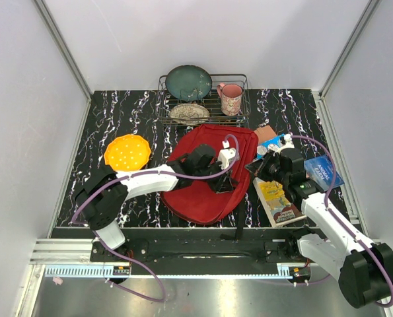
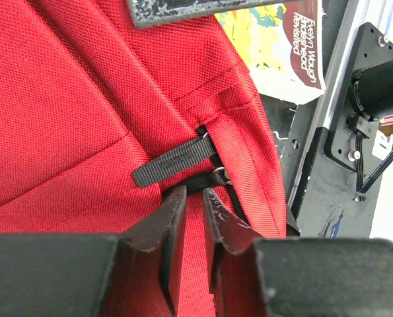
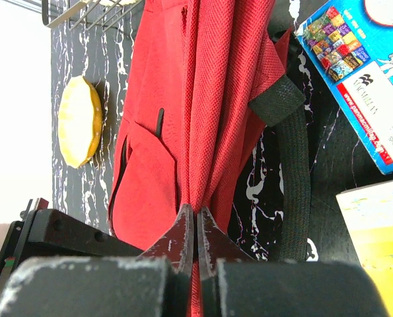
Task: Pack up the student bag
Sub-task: Unzip the student bag at the center of the board.
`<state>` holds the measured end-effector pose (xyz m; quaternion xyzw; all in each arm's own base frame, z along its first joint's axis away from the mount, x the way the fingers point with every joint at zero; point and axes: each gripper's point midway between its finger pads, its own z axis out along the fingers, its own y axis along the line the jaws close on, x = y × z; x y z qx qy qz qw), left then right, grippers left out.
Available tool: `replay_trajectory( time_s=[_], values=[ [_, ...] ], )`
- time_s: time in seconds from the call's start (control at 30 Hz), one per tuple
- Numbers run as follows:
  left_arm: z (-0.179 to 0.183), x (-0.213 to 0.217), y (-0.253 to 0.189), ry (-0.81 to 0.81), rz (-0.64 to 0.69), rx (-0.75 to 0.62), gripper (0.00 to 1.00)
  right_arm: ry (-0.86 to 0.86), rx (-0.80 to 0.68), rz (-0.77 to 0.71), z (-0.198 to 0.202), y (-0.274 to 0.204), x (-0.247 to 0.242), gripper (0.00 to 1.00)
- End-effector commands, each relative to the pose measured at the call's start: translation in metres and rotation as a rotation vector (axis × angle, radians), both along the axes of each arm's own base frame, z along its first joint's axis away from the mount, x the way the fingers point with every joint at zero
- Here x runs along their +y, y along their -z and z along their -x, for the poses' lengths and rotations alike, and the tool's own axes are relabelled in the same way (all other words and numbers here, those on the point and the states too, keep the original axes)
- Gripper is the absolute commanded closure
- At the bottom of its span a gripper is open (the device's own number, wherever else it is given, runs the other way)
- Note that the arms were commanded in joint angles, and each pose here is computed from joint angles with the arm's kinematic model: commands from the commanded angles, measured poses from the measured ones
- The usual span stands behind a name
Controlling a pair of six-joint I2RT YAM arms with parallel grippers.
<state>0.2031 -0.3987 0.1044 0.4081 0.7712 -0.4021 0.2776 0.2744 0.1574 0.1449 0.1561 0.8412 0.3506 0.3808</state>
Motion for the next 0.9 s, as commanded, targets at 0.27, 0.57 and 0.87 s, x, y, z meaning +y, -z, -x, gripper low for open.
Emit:
replay_trajectory(
  time_s=[0.27,0.57,0.87],
  values=[
    [-0.019,-0.011,-0.025,-0.043,0.058,-0.070,0.29,-0.047,-0.104,-0.056,-0.004,-0.040,0.011,1.00],
    [-0.014,-0.020,-0.023,-0.007,0.079,-0.036,0.46,-0.056,-0.109,-0.067,-0.003,-0.044,0.013,1.00],
    [-0.001,-0.021,-0.018,0.045,0.083,0.000,0.69,-0.054,-0.103,-0.071,-0.005,-0.042,0.013,1.00]
  ],
)
